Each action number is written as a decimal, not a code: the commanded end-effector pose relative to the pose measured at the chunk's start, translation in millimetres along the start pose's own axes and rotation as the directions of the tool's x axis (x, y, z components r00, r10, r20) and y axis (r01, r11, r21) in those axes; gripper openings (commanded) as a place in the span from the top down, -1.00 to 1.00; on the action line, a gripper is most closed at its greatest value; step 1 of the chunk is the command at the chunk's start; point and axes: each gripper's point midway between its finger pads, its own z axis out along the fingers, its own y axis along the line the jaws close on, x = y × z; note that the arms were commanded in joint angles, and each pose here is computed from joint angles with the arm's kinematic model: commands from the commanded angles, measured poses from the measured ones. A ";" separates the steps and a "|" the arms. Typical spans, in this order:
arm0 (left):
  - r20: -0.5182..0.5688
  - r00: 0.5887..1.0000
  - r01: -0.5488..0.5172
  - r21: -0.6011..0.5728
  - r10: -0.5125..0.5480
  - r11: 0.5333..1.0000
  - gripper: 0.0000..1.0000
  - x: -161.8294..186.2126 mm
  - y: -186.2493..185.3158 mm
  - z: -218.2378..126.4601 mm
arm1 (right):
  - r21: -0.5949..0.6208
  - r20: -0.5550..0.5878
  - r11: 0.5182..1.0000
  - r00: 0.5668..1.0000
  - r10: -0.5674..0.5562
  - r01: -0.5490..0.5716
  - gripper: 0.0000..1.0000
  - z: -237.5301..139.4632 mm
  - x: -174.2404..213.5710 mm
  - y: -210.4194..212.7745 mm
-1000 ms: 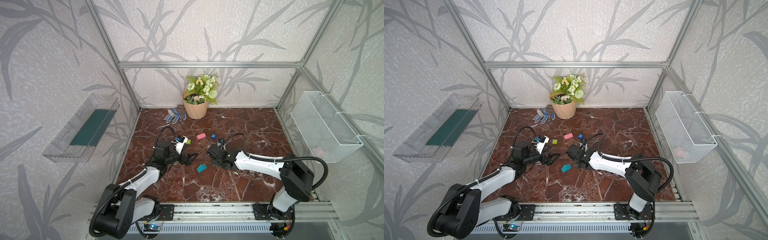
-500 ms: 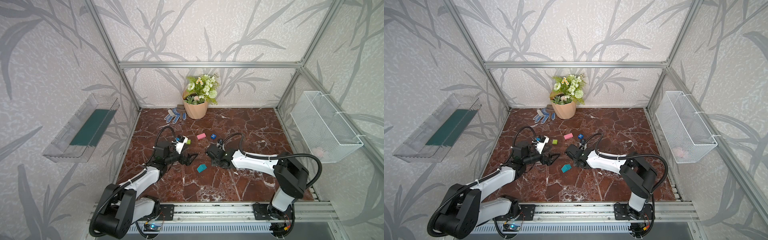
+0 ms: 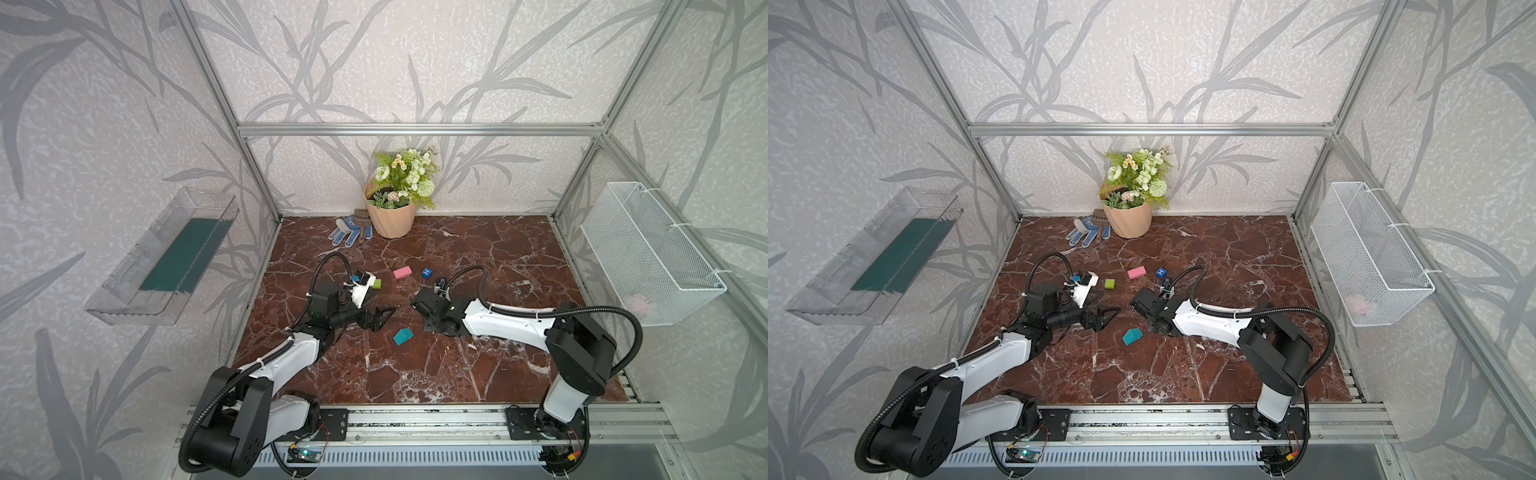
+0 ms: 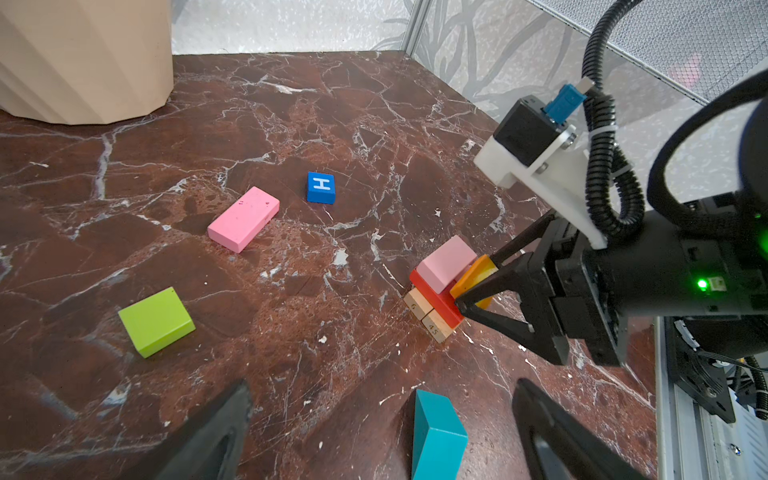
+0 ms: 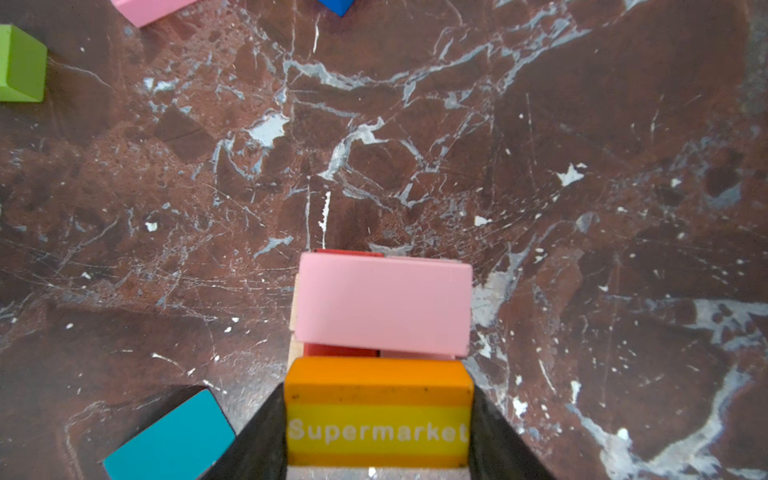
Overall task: Build the wood block tower
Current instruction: 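Lower the Supermarket block against the side of the stack nearest the robot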
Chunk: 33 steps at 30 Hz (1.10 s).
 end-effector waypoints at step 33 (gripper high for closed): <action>0.007 0.999 -0.036 0.017 0.036 0.999 -0.99 -9.6 -3.5 2.8 | 0.028 -0.016 1.000 1.000 -0.005 0.005 -0.19 6.3 -2.8 -1.0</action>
